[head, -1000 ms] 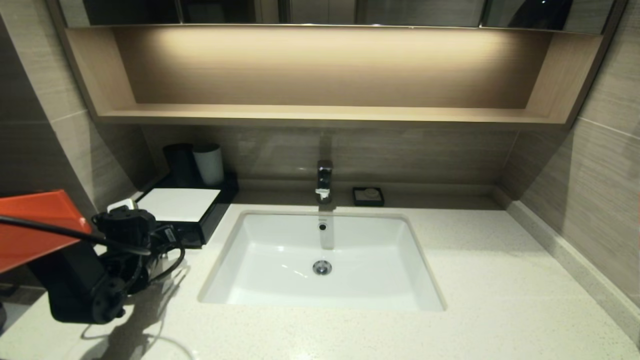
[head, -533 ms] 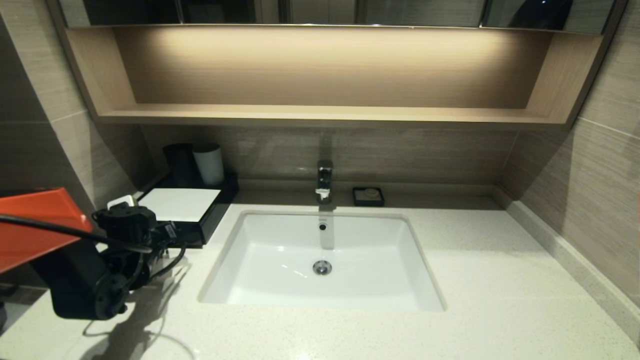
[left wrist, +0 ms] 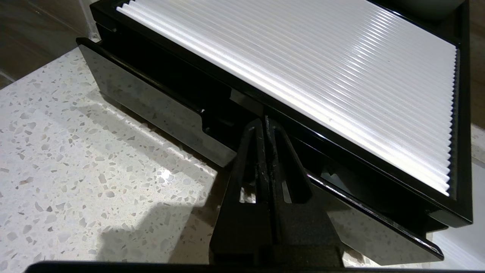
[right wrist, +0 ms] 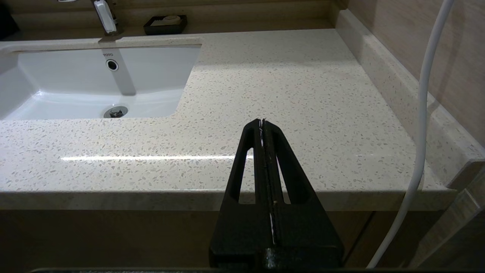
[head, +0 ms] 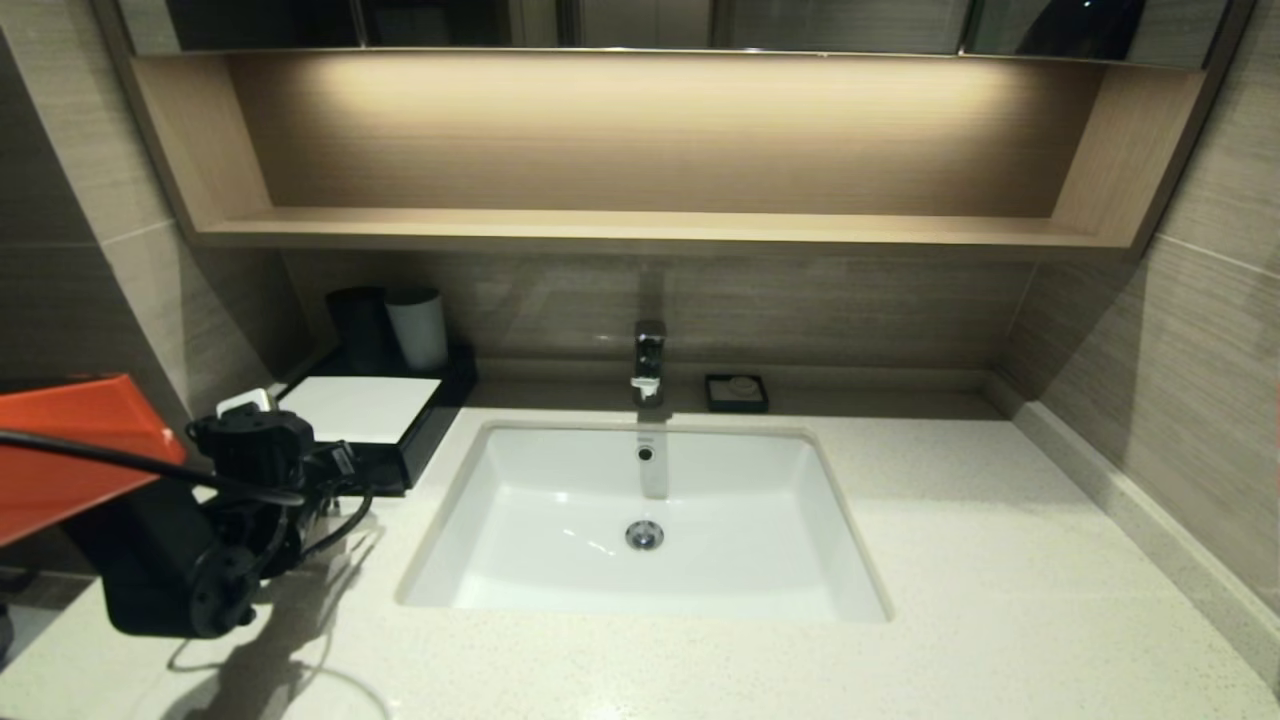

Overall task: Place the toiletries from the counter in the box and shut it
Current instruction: Close the drawer

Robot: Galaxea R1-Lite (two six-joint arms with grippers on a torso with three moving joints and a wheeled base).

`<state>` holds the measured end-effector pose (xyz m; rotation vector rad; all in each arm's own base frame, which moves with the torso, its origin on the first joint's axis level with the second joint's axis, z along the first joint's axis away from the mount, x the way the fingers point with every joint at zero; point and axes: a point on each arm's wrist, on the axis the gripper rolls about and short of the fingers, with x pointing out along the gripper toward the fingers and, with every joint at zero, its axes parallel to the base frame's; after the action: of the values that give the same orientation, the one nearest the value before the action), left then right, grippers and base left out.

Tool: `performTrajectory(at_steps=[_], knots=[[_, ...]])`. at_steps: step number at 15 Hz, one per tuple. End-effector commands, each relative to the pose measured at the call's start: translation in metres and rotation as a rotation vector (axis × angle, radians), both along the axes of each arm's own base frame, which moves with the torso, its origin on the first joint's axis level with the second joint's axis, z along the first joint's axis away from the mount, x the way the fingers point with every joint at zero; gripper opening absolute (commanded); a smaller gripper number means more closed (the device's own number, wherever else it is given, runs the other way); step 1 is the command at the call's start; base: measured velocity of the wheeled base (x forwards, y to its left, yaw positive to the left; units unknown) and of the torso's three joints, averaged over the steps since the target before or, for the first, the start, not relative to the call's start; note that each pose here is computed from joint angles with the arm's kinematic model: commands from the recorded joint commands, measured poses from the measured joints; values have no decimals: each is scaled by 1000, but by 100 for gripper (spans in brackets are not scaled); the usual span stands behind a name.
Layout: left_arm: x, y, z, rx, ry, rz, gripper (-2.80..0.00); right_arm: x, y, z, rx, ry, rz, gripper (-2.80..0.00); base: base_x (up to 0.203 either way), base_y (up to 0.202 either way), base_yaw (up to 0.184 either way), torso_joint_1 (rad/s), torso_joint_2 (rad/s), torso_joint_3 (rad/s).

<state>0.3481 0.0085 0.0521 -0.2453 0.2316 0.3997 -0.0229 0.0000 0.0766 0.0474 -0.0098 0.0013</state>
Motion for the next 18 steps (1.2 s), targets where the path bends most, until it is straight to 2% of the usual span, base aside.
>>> performTrajectory(at_steps=[1,7,18], knots=[[-6,0,4,-1,-6,4,-280,0,0,0,0,2,-1,-280,0,0,0,0,0,0],[-10,0,-10,2,53,6,-280,0,0,0,0,1,1,-280,0,0,0,0,0,0],[6,0,-20,16,54,1,-280,0,0,0,0,0,0,-280,0,0,0,0,0,0]])
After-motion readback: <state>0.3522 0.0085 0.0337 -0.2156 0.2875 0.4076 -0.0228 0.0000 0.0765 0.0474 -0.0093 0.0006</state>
